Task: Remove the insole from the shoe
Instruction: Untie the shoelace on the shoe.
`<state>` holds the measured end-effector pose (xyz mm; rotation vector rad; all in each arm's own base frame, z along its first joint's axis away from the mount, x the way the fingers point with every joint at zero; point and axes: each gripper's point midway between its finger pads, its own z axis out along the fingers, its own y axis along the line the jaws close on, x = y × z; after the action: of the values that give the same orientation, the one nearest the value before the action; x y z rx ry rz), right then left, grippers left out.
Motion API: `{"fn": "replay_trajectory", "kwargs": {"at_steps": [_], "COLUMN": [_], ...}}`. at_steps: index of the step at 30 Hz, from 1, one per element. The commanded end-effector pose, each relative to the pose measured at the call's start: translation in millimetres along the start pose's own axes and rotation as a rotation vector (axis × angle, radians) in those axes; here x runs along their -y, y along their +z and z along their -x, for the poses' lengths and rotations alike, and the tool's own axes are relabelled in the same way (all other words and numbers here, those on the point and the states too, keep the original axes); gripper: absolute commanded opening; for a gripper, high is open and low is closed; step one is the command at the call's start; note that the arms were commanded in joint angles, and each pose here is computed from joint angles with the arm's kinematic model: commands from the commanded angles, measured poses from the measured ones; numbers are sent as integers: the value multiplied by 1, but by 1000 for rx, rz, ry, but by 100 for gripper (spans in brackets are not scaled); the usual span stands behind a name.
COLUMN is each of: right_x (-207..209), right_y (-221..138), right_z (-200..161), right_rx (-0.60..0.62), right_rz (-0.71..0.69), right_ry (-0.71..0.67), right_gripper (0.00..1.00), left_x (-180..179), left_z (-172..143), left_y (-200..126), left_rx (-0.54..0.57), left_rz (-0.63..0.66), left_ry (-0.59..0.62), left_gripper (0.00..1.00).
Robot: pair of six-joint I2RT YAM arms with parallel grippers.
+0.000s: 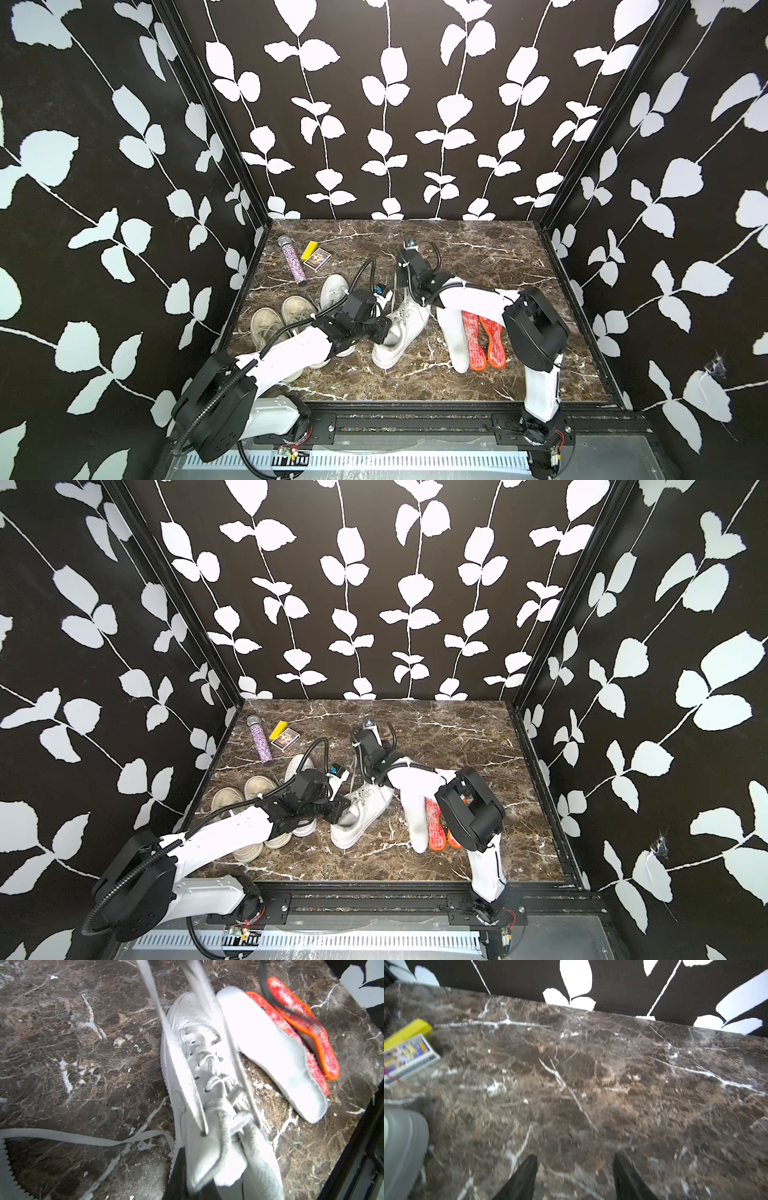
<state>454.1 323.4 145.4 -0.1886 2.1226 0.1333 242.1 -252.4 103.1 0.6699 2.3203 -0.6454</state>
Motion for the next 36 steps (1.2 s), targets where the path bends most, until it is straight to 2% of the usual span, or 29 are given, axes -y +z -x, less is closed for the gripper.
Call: {"fn": "replay_trajectory", "kwargs": {"at_steps": [1, 12, 16, 20, 25, 29, 36], "right_x": [1, 44, 62, 77, 86, 91, 49], "right_y": [13, 53, 57, 57, 39, 11, -42], "right_z": [30, 81, 87, 88, 86, 73, 21], "right_rx": [34, 19, -10, -25, -12, -24, -116], "right_rz": [20, -34, -78, -107, -113, -89, 143], "right_ry": [62, 116, 116, 125, 114, 129, 92], "right_gripper": [59, 62, 69, 71, 72, 73, 72], "left_x": [19, 15, 13, 11, 0, -15, -33], "left_z": [27, 22, 17, 15, 17, 26, 56], "left_y": [-17, -28, -28, -29, -28, -26, -19], "left_rx": [104, 111, 99, 99, 98, 120, 167], "left_rz": [-62, -34, -25, -13, 49, 136, 254], "left_ry": [39, 50, 46, 46, 27, -23, -139], "left_gripper": [0, 0, 0, 0, 0, 0, 0]}}
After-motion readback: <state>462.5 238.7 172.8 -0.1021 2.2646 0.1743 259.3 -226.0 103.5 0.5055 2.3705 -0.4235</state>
